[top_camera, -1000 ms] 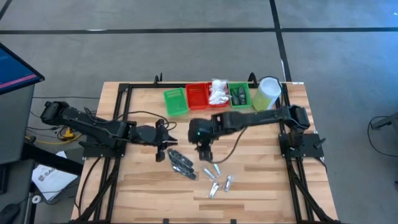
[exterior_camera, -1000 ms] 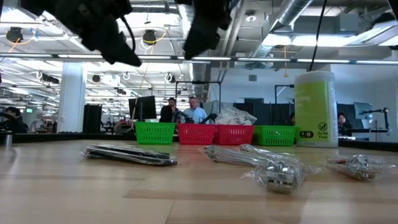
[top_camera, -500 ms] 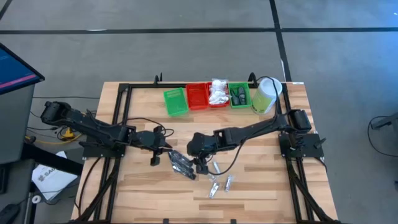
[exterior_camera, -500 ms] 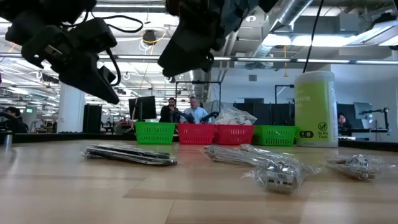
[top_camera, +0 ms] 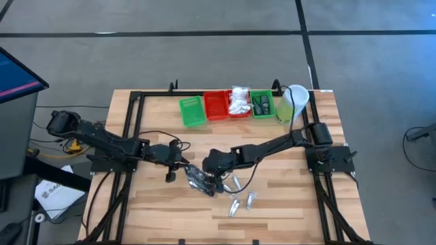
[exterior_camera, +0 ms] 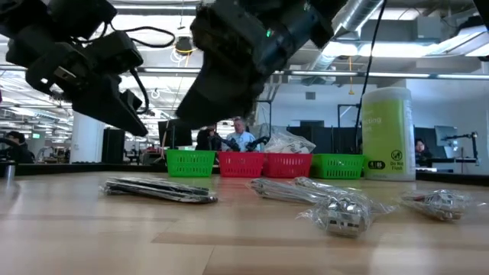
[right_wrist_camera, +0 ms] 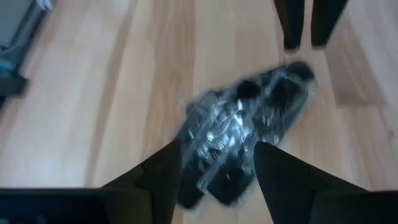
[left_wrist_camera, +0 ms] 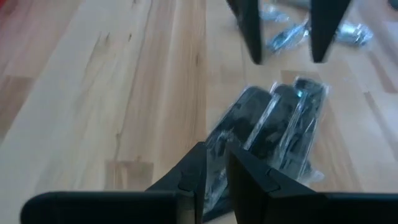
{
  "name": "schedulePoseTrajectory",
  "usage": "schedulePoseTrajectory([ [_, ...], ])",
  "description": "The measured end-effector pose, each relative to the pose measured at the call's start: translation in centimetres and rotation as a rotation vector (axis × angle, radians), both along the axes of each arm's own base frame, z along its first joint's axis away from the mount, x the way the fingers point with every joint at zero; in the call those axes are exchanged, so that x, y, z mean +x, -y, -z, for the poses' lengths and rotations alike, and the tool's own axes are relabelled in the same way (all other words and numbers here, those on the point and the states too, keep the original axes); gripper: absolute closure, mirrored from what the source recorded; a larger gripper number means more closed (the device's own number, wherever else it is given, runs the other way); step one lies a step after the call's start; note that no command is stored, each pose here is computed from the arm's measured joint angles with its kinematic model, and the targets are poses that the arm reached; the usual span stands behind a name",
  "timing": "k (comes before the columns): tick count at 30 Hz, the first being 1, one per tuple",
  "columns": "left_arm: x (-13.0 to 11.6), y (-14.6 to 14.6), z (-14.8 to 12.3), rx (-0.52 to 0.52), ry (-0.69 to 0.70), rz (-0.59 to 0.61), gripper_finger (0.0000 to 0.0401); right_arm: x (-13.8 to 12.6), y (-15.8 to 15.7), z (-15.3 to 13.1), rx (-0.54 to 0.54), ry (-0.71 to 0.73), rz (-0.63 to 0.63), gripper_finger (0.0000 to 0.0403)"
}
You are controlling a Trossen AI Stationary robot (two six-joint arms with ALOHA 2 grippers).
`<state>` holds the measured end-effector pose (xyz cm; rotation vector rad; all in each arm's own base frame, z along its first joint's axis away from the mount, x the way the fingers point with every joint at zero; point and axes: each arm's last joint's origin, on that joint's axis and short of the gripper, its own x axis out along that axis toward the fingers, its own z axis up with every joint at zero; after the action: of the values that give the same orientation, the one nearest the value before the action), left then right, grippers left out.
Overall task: Pick & Place Travel size toiletries
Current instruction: Put the black comb into the left red bin
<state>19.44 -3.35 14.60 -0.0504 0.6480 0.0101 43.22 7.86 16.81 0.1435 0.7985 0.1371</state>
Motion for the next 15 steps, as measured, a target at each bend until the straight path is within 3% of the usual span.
schedulePoseTrajectory([
  [5,0.6,0.2,1.2,-0.006,-0.033,0.001,0.0348,0.6,-0.1,0.9,0.003,0.019,0.000,0.0179],
  [7,0.9,0.3,1.6,-0.034,-0.039,0.000,0.0348,0.2,0.0,2.3,-0.008,-0.043,0.000,0.0171],
  [15,1.0,1.8,2.2,-0.087,-0.045,0.051,0.0348,1.3,-0.2,4.0,-0.001,-0.005,0.000,0.0171],
])
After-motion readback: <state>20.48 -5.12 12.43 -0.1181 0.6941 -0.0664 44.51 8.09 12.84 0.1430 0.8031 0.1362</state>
